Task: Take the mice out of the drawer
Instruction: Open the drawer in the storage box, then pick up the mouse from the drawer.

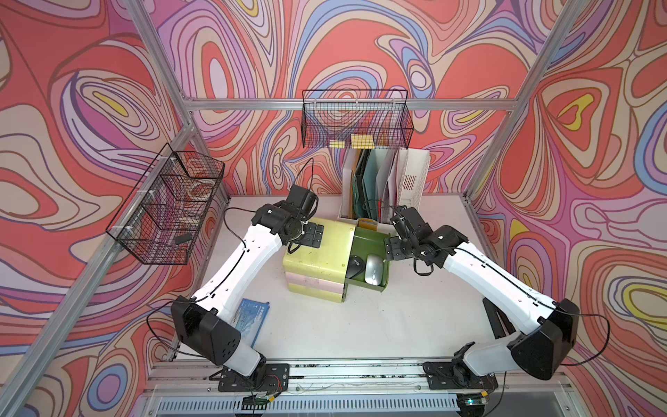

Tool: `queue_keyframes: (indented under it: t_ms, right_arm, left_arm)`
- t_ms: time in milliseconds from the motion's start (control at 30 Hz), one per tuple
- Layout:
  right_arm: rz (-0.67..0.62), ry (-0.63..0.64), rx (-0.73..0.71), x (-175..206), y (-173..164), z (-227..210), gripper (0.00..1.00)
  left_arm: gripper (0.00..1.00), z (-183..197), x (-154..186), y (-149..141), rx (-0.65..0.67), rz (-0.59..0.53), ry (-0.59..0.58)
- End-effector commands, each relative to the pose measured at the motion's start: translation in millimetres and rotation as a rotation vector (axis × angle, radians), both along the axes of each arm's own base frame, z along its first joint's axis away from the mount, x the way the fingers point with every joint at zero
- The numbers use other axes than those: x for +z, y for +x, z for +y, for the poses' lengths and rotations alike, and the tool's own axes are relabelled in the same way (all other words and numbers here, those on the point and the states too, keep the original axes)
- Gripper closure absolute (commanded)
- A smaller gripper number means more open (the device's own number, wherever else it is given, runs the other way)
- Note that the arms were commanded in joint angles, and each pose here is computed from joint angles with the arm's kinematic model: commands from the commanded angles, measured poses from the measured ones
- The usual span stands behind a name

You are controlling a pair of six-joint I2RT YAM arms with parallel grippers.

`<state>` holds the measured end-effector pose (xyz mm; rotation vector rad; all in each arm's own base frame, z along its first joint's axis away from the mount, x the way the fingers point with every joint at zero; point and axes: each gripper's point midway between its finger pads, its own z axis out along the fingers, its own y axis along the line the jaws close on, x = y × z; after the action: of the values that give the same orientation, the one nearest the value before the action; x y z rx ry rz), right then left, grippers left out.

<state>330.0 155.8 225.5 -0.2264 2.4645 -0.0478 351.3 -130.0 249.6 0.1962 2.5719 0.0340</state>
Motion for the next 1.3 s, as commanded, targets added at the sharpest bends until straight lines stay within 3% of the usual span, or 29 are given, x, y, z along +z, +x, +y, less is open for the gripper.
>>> queue_keyframes:
  t_ms: [0,233,333,400,500,600,800,1067,1267]
  right_arm:
    - [-0.054,0.057,0.003,12.5,1.4,-1.3,0.14]
    - [-0.362,0.321,-0.002,86.9,-6.2,-3.3,0.13]
    - [-0.386,0.319,-0.056,90.6,-5.7,-20.6,0.11]
    - [-0.349,0.299,-0.115,75.3,0.6,-35.6,0.12]
    - [-0.297,0.312,-0.250,45.0,10.0,-70.3,0.11]
    - [-0.253,0.364,-0.375,12.1,13.7,-107.5,0.12]
    - [-0.126,0.445,-0.372,-46.0,20.0,-110.2,0.11]
    - [0.031,0.614,-0.244,-110.8,27.0,-66.4,0.12]
    - [0.063,0.747,-0.155,-126.8,27.4,-41.3,0.12]
  left_arm:
    - [0.00,17.4,-21.0,-20.8,0.010,0.129,0.075]
    - [0.00,-6.7,82.0,-30.9,-0.102,-0.157,-0.180]
    - [0.00,-42.5,98.9,-49.0,-0.286,-0.122,-0.318]
    - [0.00,-76.4,100.7,-66.8,-0.445,-0.098,-0.342]
    - [0.00,-125.3,92.5,-96.6,-0.664,-0.064,-0.265]
    - [0.01,-154.9,84.7,-106.8,-0.747,-0.031,-0.207]
    - [0.03,-169.9,40.2,-96.5,-0.721,0.116,0.026]
    - [0.06,-171.8,9.3,-85.1,-0.675,0.200,0.151]
    - [0.05,-166.0,-18.9,-80.4,-0.659,0.288,0.258]
